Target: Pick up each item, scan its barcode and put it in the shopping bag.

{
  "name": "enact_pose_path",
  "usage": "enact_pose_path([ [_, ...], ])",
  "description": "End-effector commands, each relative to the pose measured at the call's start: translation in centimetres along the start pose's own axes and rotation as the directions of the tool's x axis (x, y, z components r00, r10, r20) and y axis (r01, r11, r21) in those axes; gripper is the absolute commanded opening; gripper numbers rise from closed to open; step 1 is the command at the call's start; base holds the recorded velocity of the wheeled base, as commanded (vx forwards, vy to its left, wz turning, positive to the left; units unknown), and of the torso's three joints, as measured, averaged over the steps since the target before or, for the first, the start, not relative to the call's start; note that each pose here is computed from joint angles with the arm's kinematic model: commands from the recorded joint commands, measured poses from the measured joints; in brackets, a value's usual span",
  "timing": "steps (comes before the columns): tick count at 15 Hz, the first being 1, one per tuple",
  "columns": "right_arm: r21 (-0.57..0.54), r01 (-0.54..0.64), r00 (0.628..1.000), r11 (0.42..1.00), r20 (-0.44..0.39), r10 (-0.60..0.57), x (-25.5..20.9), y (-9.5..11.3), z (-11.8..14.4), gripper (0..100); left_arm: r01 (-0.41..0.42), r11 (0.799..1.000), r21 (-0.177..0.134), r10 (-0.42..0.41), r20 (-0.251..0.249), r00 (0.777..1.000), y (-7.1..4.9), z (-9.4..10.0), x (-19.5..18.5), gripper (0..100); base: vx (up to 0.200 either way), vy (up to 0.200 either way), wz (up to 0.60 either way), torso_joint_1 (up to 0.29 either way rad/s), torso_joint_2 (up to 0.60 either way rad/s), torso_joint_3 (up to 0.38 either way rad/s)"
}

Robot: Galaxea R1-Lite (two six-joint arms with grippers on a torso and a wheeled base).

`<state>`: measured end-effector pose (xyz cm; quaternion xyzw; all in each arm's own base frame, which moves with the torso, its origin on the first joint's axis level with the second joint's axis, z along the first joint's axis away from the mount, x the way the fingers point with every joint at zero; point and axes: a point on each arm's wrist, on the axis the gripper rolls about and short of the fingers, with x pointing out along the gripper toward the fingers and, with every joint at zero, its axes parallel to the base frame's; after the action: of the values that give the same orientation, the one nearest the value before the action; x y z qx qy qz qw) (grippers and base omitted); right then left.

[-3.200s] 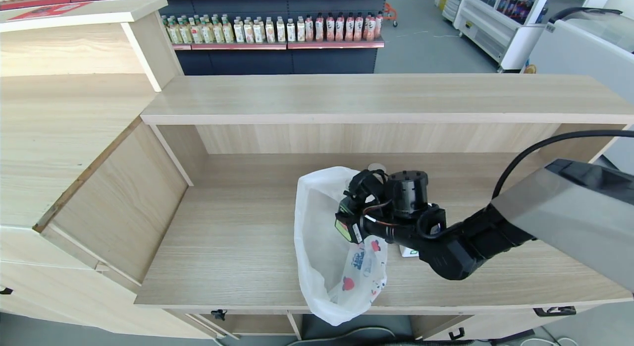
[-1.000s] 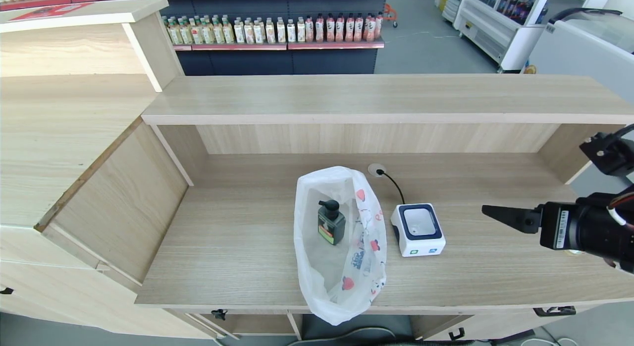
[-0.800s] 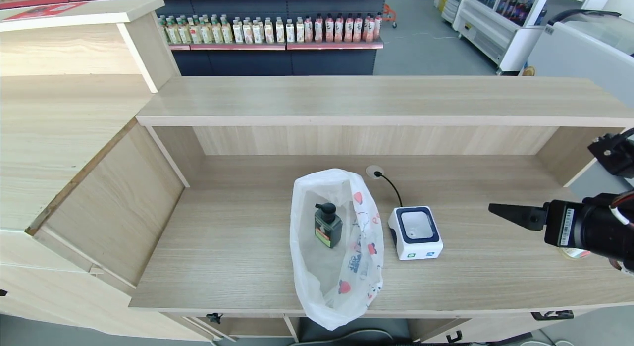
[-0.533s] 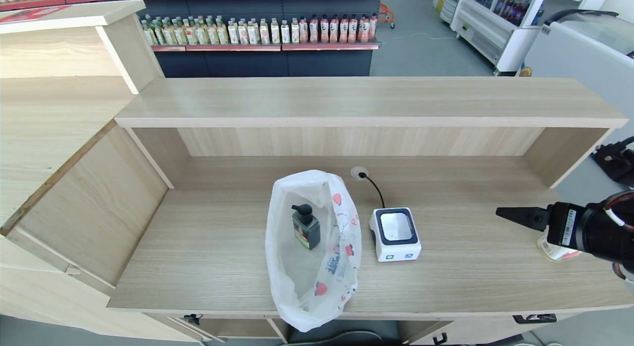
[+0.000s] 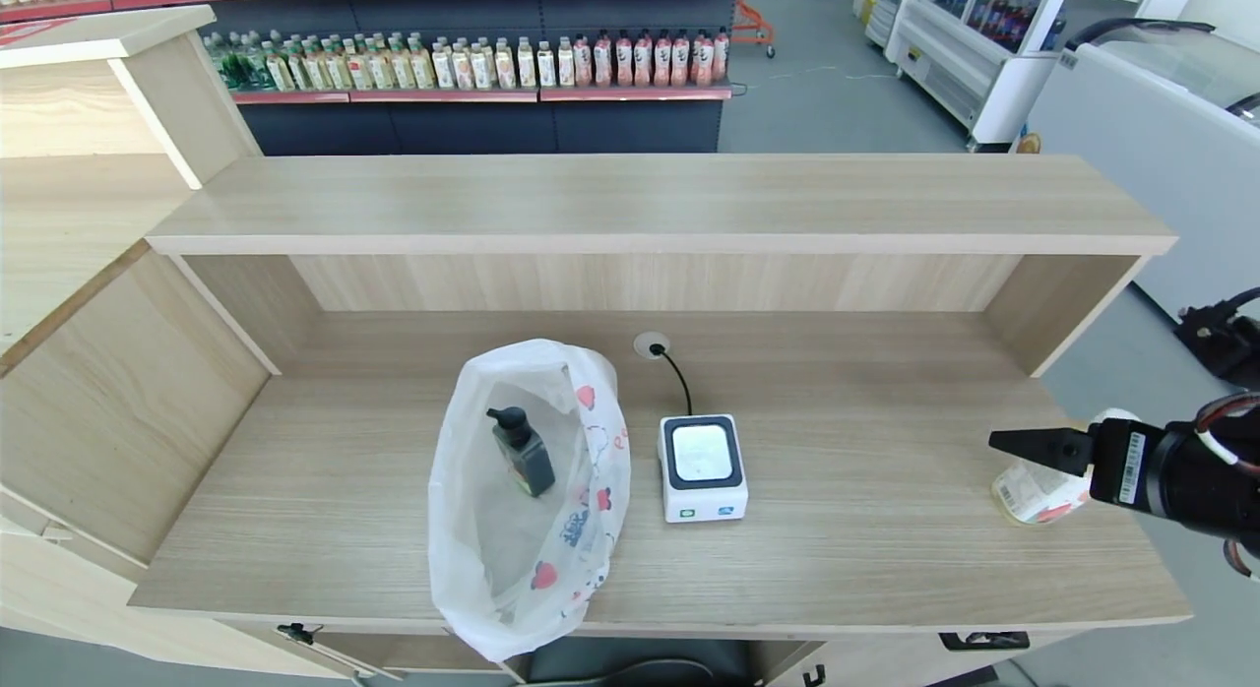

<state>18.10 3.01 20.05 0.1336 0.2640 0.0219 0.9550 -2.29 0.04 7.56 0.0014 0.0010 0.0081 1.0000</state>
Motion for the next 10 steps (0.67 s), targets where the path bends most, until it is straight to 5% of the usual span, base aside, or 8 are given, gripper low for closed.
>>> enact_pose_path([
  [1,0.008,0.002,1.000,1.000,0.004,-0.002,-0.2,0.0,0.0,100,-0.001,1.000,0.000,0.001,0.000,1.000,0.0,0.0,0.0,100,0.000,-0.200,0.00,0.002,0.00,0.007],
  [10,0.006,0.030,0.997,1.000,-0.066,-0.029,-1.3,-0.6,-1.6,100,-0.001,1.000,0.000,0.001,0.000,1.000,0.0,0.0,0.0,100,0.000,-0.200,0.00,0.003,0.00,0.001],
])
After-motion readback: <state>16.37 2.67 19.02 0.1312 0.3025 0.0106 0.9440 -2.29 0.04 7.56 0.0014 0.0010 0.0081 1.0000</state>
